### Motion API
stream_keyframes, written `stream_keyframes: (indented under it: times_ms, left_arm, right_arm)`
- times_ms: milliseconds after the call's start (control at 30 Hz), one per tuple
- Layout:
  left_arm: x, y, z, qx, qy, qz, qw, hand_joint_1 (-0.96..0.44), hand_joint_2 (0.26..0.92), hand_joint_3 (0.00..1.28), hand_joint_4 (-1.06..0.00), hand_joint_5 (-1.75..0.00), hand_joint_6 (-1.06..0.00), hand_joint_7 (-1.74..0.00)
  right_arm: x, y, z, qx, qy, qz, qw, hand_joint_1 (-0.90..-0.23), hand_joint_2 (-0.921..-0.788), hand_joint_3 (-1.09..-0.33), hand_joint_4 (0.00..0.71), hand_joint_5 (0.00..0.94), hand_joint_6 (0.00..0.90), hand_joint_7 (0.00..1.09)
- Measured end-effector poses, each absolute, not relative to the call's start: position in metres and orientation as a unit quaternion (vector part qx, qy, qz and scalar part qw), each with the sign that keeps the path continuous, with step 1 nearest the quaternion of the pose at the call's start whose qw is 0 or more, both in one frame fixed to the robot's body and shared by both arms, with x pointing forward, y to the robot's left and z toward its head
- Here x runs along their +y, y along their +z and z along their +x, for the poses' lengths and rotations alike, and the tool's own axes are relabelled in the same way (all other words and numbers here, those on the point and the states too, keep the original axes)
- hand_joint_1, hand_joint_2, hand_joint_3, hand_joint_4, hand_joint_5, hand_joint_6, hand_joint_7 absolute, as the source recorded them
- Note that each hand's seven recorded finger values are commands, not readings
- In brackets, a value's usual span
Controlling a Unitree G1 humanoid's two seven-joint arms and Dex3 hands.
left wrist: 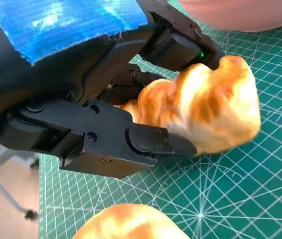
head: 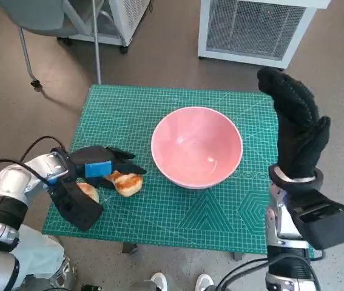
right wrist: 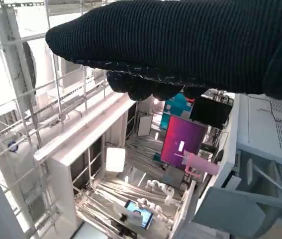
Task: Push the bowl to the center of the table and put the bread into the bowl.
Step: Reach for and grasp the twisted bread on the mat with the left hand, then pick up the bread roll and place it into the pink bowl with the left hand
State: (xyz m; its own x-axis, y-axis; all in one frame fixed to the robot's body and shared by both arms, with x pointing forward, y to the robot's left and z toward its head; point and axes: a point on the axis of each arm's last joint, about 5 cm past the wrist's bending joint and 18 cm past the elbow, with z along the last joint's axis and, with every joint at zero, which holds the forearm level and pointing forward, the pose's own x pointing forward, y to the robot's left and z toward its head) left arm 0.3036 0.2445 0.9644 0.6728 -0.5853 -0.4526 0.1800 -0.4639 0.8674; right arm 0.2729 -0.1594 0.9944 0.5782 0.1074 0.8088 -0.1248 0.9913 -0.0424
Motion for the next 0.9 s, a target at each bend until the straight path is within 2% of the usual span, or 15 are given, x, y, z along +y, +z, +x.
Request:
stream_keyframes:
  times_ms: [200, 467, 900]
  left_arm:
    - [0.247, 0.964, 0.305, -0.141, -0.382, 0.768, 0.495, 0.00, 0.921, 0.12, -0.54, -1.19, -0.68, -1.23]
    - [0.250, 0.966, 0.306, -0.142, -0.388, 0.763, 0.498, 0.00, 0.920, 0.09, -0.56, -1.19, -0.71, -1.19]
    - [0.252, 0.977, 0.309, -0.137, -0.383, 0.744, 0.530, 0.00, 0.920, 0.07, -0.60, -1.14, -0.73, -1.18]
  right_arm:
    - [-0.159, 0.994, 0.273, -0.455, 0.065, 0.012, 0.888, -0.532, -0.921, -0.777, 0.298, 0.013, -0.001, 0.70]
    - [-0.159, 0.993, 0.273, -0.456, 0.064, 0.014, 0.888, -0.538, -0.921, -0.772, 0.299, 0.014, -0.001, 0.70]
    - [-0.158, 0.990, 0.274, -0.453, 0.063, 0.017, 0.889, -0.540, -0.921, -0.772, 0.299, 0.014, -0.001, 0.71]
